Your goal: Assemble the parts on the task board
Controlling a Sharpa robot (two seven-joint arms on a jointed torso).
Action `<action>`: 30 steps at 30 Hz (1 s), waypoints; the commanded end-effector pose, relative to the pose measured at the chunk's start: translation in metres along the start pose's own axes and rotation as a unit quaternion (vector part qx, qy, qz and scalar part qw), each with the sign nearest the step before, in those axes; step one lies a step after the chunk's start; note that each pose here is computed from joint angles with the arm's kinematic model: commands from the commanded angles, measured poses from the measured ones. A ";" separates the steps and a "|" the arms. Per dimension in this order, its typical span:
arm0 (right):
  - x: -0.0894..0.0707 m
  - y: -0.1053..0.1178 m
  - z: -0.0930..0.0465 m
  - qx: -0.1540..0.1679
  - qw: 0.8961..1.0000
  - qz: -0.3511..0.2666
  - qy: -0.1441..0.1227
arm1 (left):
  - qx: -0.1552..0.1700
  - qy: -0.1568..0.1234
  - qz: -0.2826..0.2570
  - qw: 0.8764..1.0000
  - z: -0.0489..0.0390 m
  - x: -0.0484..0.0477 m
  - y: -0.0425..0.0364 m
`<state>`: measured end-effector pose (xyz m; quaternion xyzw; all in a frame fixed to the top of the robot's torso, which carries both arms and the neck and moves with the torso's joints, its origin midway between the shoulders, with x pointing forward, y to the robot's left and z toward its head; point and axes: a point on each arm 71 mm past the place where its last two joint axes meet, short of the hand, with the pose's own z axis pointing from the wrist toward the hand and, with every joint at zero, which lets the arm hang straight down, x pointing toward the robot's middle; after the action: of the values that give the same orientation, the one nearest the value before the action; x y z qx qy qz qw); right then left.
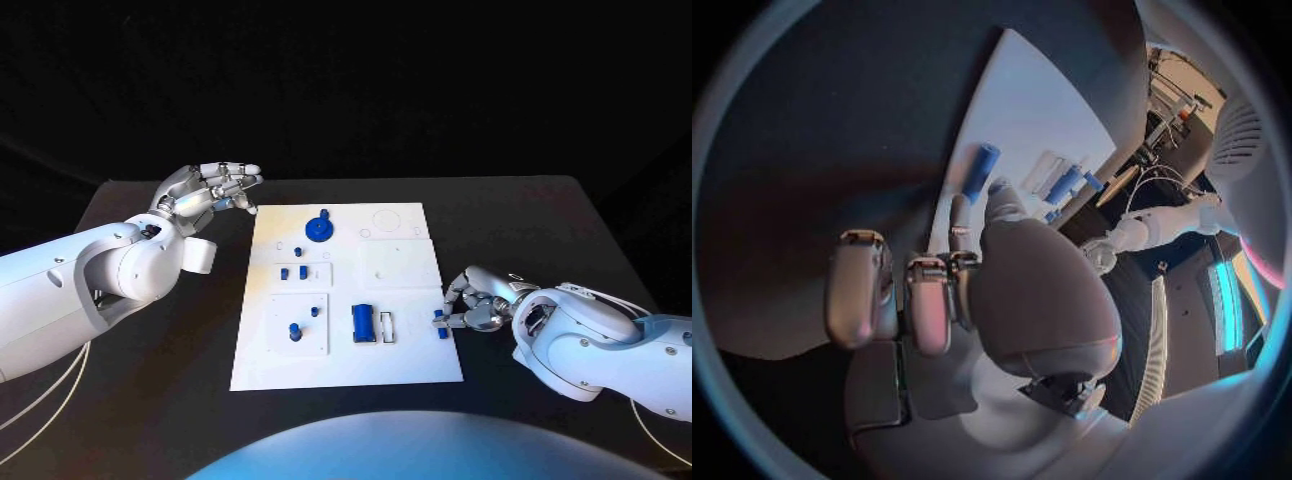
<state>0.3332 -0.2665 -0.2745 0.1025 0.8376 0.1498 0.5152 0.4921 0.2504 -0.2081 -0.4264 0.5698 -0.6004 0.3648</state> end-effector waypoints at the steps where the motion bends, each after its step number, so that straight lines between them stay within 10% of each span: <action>1: 0.002 0.000 0.001 0.001 1.000 -0.015 0.003 | 0.005 0.010 -0.002 1.000 0.0001 0.0023 -0.0010; 30: 0.031 0.005 0.005 -0.007 0.997 -0.049 0.054 | 0.004 0.010 -0.002 1.000 -0.0005 0.0014 -0.0009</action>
<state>0.3318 -0.2492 -0.2866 0.0742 0.8413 0.1587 0.5115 0.4918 0.2520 -0.2083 -0.4261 0.5703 -0.5999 0.3650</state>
